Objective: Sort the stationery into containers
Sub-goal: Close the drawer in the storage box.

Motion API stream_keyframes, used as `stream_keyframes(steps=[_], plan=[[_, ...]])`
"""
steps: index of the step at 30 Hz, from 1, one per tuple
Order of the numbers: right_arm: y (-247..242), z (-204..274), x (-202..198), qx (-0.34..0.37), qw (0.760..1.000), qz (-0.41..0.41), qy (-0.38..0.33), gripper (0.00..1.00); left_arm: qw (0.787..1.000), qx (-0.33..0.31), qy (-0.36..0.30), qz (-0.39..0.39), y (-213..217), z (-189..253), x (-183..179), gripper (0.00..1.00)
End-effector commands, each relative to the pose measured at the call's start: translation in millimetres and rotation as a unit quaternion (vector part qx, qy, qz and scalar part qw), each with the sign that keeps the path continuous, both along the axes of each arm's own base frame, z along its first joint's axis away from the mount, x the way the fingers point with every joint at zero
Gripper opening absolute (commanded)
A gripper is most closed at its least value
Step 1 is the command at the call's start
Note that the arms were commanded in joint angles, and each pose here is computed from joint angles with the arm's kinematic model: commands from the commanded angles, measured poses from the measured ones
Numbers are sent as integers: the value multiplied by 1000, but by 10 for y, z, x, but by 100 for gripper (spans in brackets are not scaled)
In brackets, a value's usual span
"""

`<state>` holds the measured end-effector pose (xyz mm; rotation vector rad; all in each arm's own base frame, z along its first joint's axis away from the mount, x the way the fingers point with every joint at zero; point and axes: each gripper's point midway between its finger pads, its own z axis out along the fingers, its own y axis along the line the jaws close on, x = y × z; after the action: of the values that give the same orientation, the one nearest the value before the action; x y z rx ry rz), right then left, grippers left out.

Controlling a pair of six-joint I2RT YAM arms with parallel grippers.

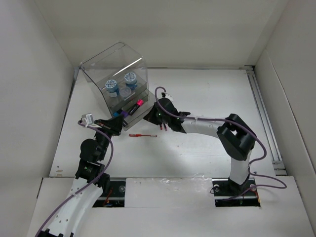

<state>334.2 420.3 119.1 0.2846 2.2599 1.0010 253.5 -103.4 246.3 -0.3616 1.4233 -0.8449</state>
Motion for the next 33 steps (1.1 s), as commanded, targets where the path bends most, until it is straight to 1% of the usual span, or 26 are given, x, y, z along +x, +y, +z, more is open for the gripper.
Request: stream_keyframes(steps=[1, 6, 10, 12, 13, 15, 16, 17, 19, 21, 23, 28, 33], plan=[[121, 203, 229, 33, 999, 7, -25, 0, 1000, -8, -18, -2, -5, 113, -18, 2], [238, 260, 306, 44, 998, 26, -32, 0, 1000, -8, -18, -2, -5, 113, -18, 5], [298, 428, 353, 75, 995, 37, -53, 0, 1000, -9, -22, -2, -1, 137, -31, 9], [346, 478, 373, 86, 994, 42, -61, 0, 1000, -9, -22, -2, -1, 137, -31, 9], [357, 430, 383, 85, 994, 42, -60, 0, 1000, -9, -22, -2, -1, 137, -31, 10], [411, 523, 434, 94, 992, 42, -70, 0, 1000, -9, -22, -2, -1, 137, -31, 10], [429, 479, 451, 92, 993, 42, -68, 0, 1000, -9, -22, -2, -1, 137, -31, 10], [462, 595, 482, 103, 991, 42, -78, 0, 1000, -9, -22, -2, -1, 137, -31, 10], [519, 494, 535, 101, 991, 42, -76, 0, 1000, -9, -22, -2, -1, 137, -31, 11], [584, 511, 594, 108, 990, 41, -77, 0, 1000, -9, -22, -2, -1, 137, -31, 11], [622, 346, 604, 103, 992, 43, -63, 0, 1000, -9, -22, -2, -1, 137, -31, 11], [650, 331, 647, 120, 990, 35, -71, 0, 1000, -8, -18, -2, -3, 90, -26, 11], [684, 331, 701, 124, 989, 31, -77, 0, 1000, -11, -27, -2, -2, 137, -30, 11]])
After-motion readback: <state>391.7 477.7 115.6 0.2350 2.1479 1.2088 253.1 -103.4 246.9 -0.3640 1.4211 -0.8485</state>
